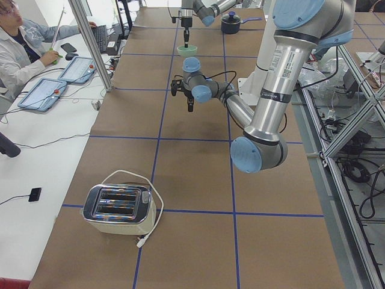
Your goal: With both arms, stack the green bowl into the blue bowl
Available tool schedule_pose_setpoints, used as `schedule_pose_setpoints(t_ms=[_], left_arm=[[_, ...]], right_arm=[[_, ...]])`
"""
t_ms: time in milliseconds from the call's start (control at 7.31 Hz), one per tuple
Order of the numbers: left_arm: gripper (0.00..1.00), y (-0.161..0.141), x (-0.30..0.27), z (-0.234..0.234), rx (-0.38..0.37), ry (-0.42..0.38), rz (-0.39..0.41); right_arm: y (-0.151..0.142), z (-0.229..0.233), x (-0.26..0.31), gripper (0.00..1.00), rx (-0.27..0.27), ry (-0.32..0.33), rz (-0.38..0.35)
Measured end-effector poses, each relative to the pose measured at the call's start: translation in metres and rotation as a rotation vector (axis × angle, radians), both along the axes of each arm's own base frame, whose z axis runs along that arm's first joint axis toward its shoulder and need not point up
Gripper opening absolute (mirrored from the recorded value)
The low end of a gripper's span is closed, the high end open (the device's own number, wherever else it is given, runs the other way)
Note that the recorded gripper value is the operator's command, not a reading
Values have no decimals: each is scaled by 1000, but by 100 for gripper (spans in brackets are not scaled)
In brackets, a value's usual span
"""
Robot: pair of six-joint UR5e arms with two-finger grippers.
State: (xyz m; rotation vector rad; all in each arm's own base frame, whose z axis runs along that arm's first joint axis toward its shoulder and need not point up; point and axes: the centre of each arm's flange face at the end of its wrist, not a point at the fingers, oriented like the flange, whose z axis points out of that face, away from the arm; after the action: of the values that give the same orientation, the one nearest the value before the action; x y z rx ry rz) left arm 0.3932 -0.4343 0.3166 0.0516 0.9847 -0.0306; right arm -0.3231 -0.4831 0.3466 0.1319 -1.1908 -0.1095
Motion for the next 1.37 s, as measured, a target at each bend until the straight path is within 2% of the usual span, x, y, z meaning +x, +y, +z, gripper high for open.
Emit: schedule_pose_setpoints(t_ms=[547, 1095, 1368], left_arm=[[88, -5, -45, 38, 63, -46, 24], [89, -12, -90, 74, 88, -65, 59], [89, -11, -100, 86, 96, -64, 59]], right_arm=[[20, -92, -62, 0, -6, 129, 27], [58, -136, -127, 0, 38, 231, 34], [80, -147, -154, 0, 52, 246, 27]])
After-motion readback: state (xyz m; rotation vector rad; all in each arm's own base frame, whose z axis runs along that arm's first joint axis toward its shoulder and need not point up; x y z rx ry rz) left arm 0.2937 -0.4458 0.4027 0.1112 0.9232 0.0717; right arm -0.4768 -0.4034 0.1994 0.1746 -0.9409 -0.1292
